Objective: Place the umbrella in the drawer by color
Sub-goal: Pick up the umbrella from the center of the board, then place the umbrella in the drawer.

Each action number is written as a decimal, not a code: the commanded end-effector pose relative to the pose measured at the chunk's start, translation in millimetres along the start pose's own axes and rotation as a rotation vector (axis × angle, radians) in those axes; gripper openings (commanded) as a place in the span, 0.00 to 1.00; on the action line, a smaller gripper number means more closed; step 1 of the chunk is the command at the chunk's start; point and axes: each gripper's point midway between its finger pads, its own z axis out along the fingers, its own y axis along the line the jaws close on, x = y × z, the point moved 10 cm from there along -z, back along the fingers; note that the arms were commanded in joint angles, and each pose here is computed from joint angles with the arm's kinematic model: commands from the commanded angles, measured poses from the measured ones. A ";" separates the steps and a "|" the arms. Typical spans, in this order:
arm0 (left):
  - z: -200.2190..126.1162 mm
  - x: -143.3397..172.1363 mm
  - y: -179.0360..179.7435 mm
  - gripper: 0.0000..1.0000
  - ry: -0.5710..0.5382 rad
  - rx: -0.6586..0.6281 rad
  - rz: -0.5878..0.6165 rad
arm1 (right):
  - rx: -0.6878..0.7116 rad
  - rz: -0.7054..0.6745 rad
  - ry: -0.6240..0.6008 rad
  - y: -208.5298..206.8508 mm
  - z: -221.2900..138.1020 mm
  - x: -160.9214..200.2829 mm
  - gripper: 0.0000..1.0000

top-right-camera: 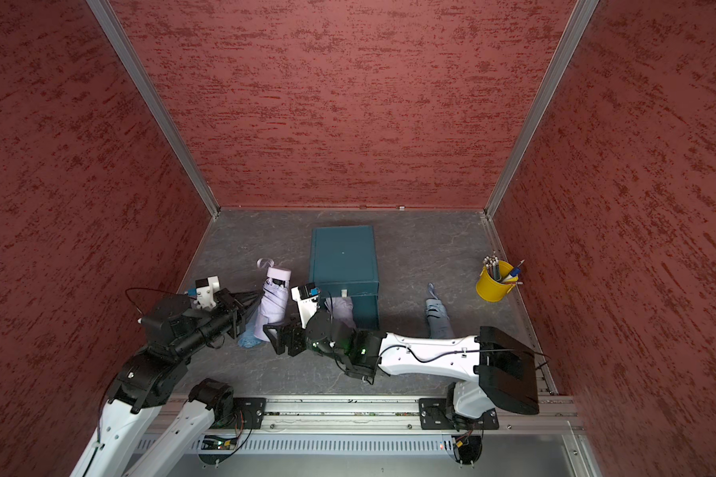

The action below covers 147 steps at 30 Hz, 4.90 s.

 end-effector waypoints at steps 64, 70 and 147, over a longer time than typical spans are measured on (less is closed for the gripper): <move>144.7 26.6 -17.4 0.76 0.163 -0.285 0.886 | 0.209 0.752 0.510 -46.1 -141.3 -13.9 0.07; 146.6 25.3 -12.2 0.75 0.166 -0.303 0.894 | 0.241 0.755 0.493 -60.6 -141.8 -26.8 0.46; 168.2 13.4 31.1 0.42 0.268 -0.453 0.906 | 0.781 0.073 0.329 -71.2 -111.9 -24.1 0.18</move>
